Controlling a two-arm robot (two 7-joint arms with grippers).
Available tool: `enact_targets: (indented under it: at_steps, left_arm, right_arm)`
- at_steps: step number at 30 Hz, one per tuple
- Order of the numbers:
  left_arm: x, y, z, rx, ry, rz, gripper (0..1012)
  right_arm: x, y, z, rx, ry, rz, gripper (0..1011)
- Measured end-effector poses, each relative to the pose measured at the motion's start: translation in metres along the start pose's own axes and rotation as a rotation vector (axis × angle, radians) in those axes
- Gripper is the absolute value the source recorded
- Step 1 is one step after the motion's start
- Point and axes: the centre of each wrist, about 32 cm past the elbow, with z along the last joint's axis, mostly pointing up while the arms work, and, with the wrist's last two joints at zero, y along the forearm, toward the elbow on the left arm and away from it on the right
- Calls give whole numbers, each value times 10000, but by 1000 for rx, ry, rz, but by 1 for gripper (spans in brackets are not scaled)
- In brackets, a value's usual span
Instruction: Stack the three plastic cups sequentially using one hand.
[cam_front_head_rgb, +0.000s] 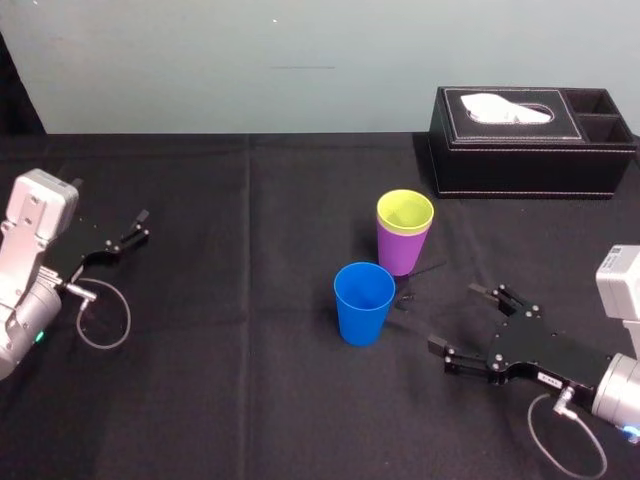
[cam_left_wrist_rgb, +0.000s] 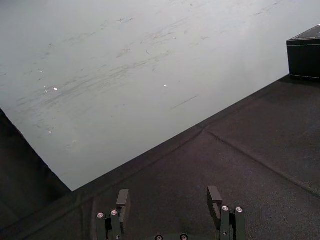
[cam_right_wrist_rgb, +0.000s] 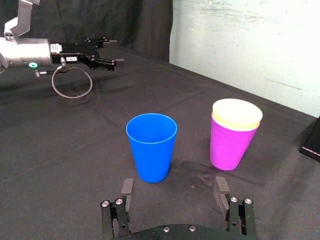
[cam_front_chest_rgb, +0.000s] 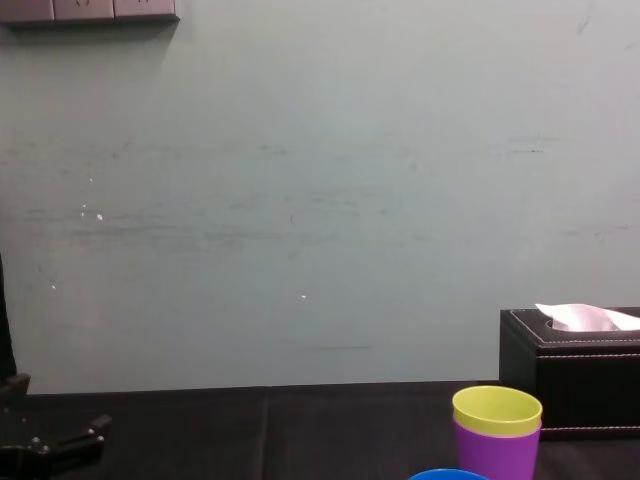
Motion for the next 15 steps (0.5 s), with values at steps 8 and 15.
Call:
enact_targets:
  at_steps: [8,15]
  left_arm:
    - [0,0,0,0,0,0,1011]
    - [0,0,0,0,0,0,1011]
  right_arm:
    - [-9,23,-22,-14,-3,9,1003]
    - [-23,53,-43,-21,-9,44,1003]
